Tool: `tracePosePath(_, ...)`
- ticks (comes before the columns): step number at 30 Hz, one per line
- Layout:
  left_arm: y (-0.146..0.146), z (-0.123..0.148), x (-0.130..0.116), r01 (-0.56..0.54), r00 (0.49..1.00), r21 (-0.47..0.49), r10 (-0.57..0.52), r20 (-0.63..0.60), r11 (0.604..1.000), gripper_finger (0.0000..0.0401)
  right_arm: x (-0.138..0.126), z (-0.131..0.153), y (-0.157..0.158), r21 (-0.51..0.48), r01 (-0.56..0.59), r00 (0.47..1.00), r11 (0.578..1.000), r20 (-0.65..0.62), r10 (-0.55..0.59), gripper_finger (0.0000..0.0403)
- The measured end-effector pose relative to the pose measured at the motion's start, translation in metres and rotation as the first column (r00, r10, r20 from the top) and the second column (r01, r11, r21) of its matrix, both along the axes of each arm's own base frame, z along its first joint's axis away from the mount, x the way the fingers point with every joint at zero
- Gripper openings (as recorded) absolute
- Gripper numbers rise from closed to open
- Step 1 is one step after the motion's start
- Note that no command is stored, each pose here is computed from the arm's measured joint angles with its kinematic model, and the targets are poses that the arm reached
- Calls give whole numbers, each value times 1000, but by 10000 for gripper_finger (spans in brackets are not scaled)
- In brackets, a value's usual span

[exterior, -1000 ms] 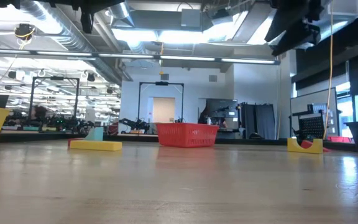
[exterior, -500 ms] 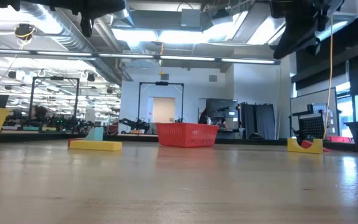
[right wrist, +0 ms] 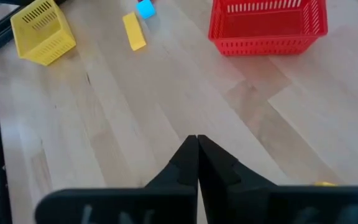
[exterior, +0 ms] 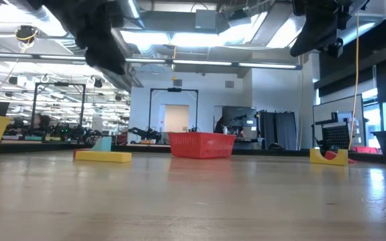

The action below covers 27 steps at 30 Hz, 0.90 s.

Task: Sort & place blocks by color
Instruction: Put the top light blue block into the black bin

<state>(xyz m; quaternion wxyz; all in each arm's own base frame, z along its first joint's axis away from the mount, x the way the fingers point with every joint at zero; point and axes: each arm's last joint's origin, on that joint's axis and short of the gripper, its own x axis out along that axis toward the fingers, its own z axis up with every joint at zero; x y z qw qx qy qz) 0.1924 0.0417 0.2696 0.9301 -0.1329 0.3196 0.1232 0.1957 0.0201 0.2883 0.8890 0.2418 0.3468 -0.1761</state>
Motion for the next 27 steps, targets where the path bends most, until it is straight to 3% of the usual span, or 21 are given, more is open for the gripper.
tracePosePath(6,8,-27,18,188,967,23,-180,-180,982,245,0,0,0,6,6,1000,1000,1,-6,2)
tracePosePath(13,12,-61,30,391,848,57,-335,-410,919,244,0,0,-1,-17,23,1000,1000,2,-23,2)
tracePosePath(20,18,-81,39,499,767,80,-397,-504,863,243,0,0,-2,-31,39,999,999,1,-39,1)
tracePosePath(27,31,-100,43,504,727,41,-399,-559,863,242,0,0,-3,-49,59,998,997,4,-59,1)
